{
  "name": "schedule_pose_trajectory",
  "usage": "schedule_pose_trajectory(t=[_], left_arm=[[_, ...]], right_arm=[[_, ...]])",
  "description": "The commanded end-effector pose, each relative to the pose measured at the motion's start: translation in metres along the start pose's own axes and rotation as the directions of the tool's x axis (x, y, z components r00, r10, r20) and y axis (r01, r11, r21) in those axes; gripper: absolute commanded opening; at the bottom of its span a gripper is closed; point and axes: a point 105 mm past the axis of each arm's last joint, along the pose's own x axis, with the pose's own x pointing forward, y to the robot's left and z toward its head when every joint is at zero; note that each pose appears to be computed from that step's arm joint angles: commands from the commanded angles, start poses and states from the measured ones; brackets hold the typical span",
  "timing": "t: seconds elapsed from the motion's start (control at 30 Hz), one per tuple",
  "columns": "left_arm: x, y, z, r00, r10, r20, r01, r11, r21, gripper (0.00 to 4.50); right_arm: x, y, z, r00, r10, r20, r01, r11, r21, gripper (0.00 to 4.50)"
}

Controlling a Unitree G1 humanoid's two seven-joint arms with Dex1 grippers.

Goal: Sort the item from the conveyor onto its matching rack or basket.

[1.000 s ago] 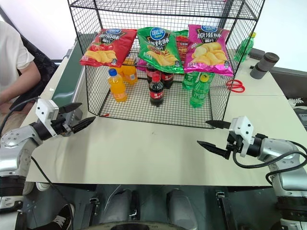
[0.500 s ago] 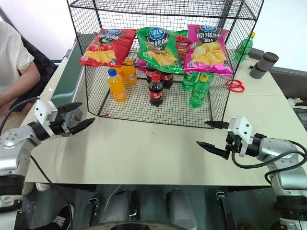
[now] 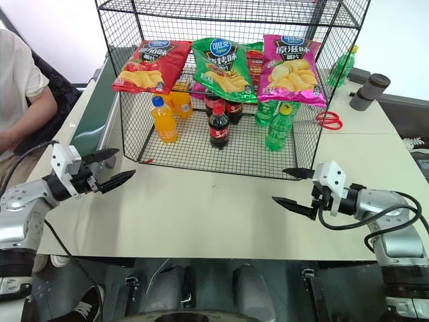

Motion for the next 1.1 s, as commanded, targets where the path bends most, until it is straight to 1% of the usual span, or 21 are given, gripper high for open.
schedule_pose_trajectory(t=[0.03,0.33,0.5,0.67,1.1], left_arm=[[0.0028,-0.0071,0.0089,0.999,-0.02,0.037,0.019,0.999,0.03,4.5],[0.0012,-0.0038,0.0109,0.998,-0.035,0.042,0.033,0.998,0.049,4.5],[0.0036,-0.0086,0.0094,0.997,-0.061,0.038,0.058,0.997,0.058,4.5],[0.0027,-0.0098,0.0094,0.995,-0.087,0.04,0.086,0.996,0.029,4.5],[0.0057,-0.0122,0.0088,0.993,-0.106,0.048,0.104,0.994,0.035,4.5]], right_arm=[[0.0001,-0.0081,0.0175,0.999,-0.022,0.046,0.024,0.999,-0.049,4.27],[-0.0054,-0.006,0.0151,0.999,-0.029,0.039,0.03,0.999,-0.025,4.27],[-0.0038,-0.0041,0.0153,0.998,-0.032,0.052,0.033,0.999,-0.016,4.27],[-0.0032,-0.0027,0.0154,0.998,-0.03,0.063,0.03,1.0,0.0,4.27],[-0.0027,0.0,0.0159,0.998,-0.029,0.063,0.029,1.0,0.003,4.27]])
